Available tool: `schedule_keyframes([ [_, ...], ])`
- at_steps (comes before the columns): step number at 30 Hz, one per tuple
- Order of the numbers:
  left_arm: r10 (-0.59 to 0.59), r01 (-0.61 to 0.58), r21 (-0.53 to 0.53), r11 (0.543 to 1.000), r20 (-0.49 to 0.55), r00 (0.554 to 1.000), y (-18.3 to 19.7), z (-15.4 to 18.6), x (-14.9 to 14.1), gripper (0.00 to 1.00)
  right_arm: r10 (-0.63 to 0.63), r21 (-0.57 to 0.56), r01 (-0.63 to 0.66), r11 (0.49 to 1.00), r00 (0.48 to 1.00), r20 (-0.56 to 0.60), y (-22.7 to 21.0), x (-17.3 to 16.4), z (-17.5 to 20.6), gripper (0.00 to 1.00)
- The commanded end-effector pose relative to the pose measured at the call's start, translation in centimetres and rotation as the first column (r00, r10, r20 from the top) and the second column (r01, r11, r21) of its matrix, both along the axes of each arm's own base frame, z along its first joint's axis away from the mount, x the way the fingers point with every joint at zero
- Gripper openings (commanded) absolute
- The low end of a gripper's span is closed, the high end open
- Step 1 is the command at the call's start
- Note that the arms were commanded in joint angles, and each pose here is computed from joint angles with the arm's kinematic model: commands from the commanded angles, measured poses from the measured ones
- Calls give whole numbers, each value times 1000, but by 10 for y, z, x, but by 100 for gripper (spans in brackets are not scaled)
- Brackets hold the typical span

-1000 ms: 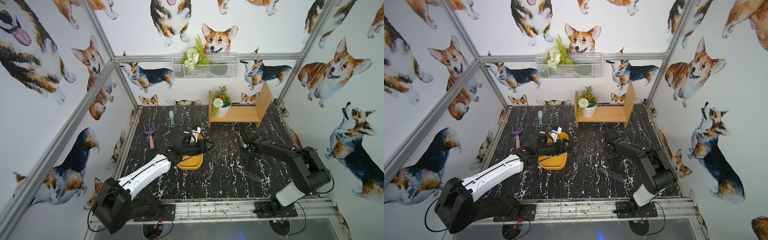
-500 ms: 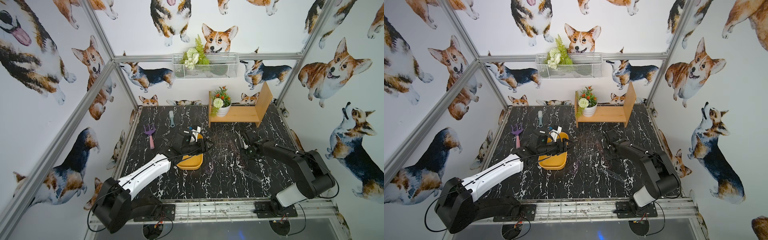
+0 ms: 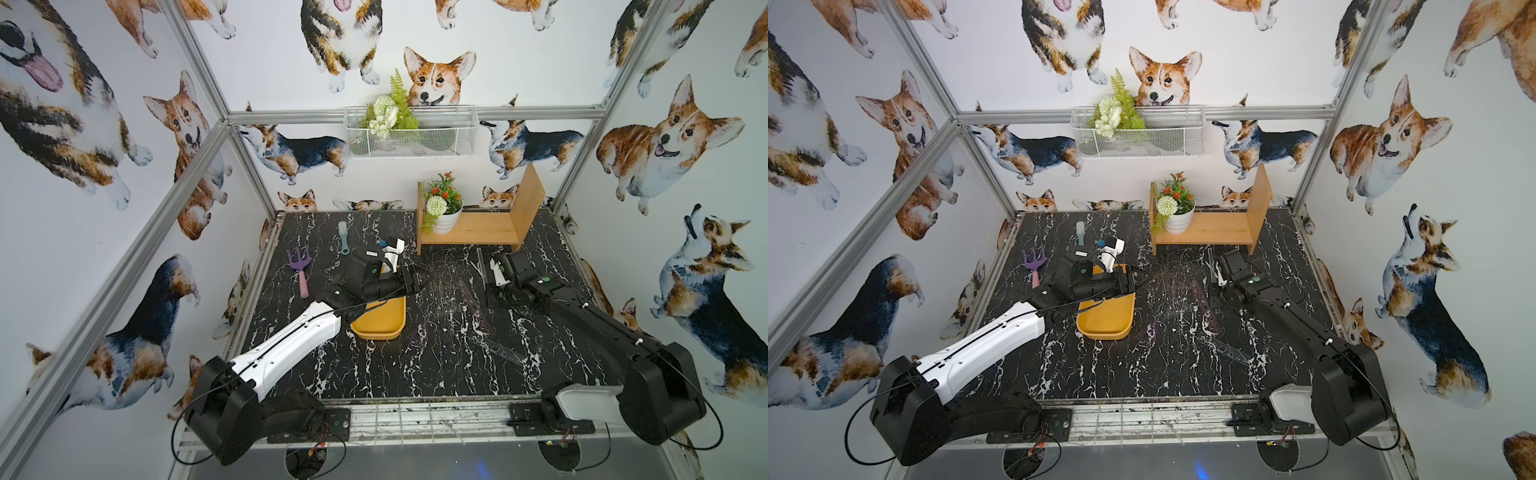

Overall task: Put the scattered rulers into the storage box
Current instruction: Pick up the ruler from the center of the board.

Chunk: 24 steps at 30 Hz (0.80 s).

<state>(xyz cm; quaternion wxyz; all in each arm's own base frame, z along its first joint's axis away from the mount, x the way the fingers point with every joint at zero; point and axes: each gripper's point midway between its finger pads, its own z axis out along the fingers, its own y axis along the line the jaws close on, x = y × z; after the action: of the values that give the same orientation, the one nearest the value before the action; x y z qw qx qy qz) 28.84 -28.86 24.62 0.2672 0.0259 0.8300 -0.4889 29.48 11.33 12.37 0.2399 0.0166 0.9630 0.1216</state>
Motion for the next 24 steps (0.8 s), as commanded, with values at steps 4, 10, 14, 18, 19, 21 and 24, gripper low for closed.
schedule_keyframes([
  [4, -28, 30, -29, 999, 61, 998, -1, 16, 2, 68, 91, 289, -103, 952, 994, 54, 46, -15, 46, 0],
  [10, -26, 33, -66, 997, 94, 995, 6, 29, 2, 69, 201, 432, -227, 873, 974, 107, 94, -31, 77, 0],
  [14, -5, 13, -79, 997, 101, 995, 19, 31, 3, 70, 254, 501, -294, 814, 956, 148, 126, -39, 95, 0],
  [18, 14, -5, -98, 995, 100, 995, 32, 33, 4, 71, 294, 556, -342, 758, 939, 177, 151, -44, 109, 0],
  [19, 19, -8, -101, 995, 101, 995, 35, 34, 4, 71, 300, 568, -348, 746, 937, 180, 156, -45, 110, 0],
  [21, 32, -22, -105, 994, 94, 995, 43, 32, 6, 71, 318, 596, -367, 714, 929, 191, 166, -48, 115, 0],
  [24, 54, -43, -123, 991, 86, 995, 56, 31, 8, 70, 342, 643, -389, 660, 917, 203, 178, -52, 122, 0],
])
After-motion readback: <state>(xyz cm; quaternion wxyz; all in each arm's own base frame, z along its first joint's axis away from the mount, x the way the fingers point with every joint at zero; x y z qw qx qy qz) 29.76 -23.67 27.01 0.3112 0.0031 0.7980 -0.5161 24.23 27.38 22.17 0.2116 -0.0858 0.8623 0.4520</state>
